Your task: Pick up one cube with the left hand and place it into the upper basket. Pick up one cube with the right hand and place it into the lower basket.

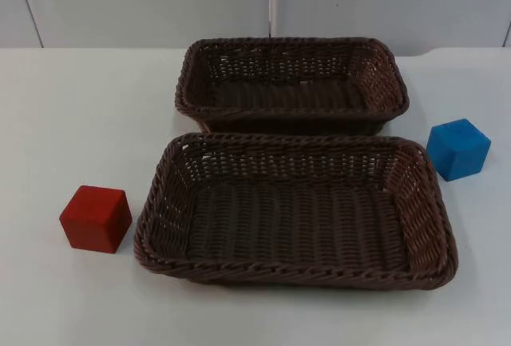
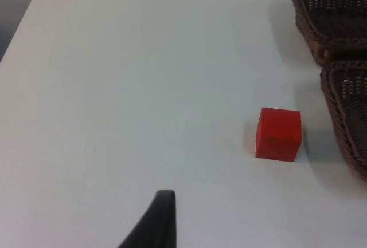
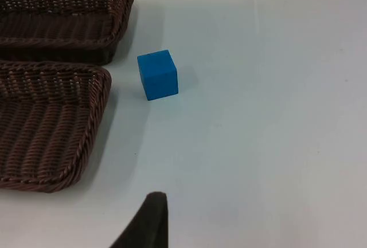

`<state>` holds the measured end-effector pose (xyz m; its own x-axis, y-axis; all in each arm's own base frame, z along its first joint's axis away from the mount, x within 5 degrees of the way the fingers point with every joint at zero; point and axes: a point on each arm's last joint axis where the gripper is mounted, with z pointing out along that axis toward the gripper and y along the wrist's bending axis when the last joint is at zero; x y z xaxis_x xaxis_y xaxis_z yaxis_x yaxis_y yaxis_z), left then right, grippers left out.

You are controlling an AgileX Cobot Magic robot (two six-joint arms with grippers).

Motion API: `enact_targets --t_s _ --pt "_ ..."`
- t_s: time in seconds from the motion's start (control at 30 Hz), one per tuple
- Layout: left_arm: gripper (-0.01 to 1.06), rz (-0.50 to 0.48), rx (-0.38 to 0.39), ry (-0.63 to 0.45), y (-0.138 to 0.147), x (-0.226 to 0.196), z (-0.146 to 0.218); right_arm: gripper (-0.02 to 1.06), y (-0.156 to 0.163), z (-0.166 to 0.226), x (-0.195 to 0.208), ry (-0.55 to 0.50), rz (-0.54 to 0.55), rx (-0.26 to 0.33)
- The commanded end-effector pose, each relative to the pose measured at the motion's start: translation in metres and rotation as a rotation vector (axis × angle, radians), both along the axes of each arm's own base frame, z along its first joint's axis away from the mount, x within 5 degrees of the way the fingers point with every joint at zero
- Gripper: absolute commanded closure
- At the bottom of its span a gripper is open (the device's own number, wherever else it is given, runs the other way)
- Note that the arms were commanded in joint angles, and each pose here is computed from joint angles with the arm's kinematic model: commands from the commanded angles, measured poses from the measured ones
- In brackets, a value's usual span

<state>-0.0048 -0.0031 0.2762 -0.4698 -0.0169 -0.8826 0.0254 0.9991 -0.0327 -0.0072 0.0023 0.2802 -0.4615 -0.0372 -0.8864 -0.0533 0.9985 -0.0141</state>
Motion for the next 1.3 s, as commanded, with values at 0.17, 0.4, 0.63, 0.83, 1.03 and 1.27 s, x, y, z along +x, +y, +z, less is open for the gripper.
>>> enact_targets --t_s 0.17,0.4,0.63,0.83,1.03,1.27 --pt "0.00 0.004 -0.005 -0.030 0.000 0.008 0.028 -0.01 0.000 0.000 0.000 -0.007 -0.010 -0.004" --pt "0.00 -0.007 -0.028 -0.004 -0.002 0.024 0.040 -0.01 0.000 0.000 0.000 -0.007 -0.010 -0.004" --pt "0.00 -0.018 -0.050 0.055 -0.004 0.035 0.039 -0.01 0.000 0.000 0.000 -0.007 -0.010 -0.004" --pt "0.00 -0.017 -0.054 0.076 -0.004 0.044 0.039 -0.01 -0.001 0.000 0.000 -0.007 -0.011 -0.006" --pt "0.00 -0.025 -0.045 0.105 -0.004 0.056 0.039 -0.01 -0.001 0.000 0.000 -0.007 -0.011 -0.006" --pt "0.00 -0.108 -0.045 0.129 -0.011 0.086 0.038 -0.01 -0.001 0.000 0.000 -0.007 -0.011 -0.006"
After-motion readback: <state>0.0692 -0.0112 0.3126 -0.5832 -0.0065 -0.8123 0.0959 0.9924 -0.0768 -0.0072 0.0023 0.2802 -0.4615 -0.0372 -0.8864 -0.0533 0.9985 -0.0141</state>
